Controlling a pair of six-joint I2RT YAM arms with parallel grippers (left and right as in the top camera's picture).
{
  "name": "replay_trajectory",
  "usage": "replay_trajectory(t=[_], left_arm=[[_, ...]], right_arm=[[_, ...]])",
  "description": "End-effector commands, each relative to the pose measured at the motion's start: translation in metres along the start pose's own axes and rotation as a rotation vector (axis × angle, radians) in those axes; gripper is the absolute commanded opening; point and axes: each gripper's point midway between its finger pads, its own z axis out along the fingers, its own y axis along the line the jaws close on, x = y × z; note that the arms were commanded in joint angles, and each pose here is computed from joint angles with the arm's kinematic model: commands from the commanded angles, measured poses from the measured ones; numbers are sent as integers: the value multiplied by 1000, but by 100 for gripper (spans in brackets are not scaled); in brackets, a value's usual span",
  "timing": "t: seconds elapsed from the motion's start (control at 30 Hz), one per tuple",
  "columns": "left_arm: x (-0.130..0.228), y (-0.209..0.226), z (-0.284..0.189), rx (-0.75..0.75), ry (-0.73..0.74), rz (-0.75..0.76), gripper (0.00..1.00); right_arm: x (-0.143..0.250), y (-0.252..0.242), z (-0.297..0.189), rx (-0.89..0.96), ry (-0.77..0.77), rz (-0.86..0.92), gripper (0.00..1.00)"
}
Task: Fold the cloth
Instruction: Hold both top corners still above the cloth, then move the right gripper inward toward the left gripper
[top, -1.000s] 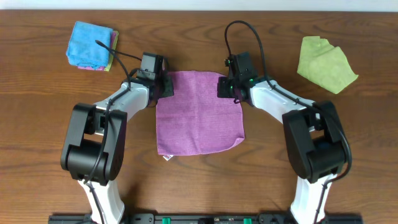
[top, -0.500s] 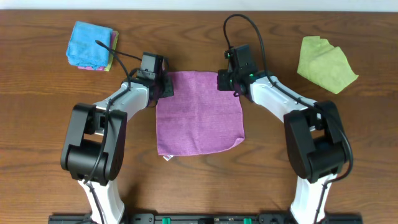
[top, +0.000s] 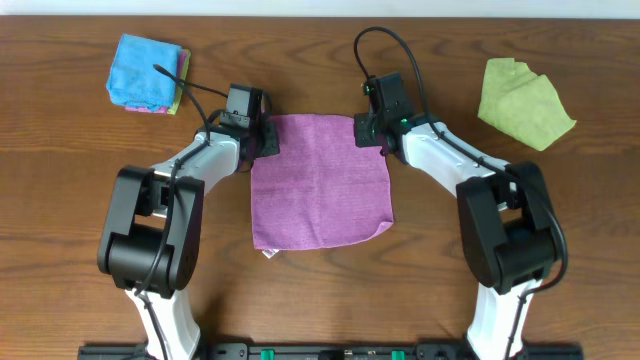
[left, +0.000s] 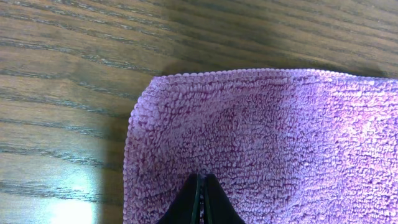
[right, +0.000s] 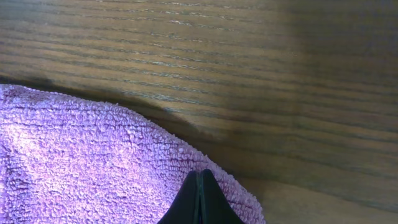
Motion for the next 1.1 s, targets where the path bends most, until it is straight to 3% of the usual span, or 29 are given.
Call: replay_trajectory(t=[0.0, 1.07], left_arm=[[31, 12, 15, -38, 94, 14, 6], [39, 16, 13, -53, 130, 10, 6]], right_arm=[[3, -6, 8, 23, 16, -16, 2], [59, 84, 2, -137, 147, -169, 2]])
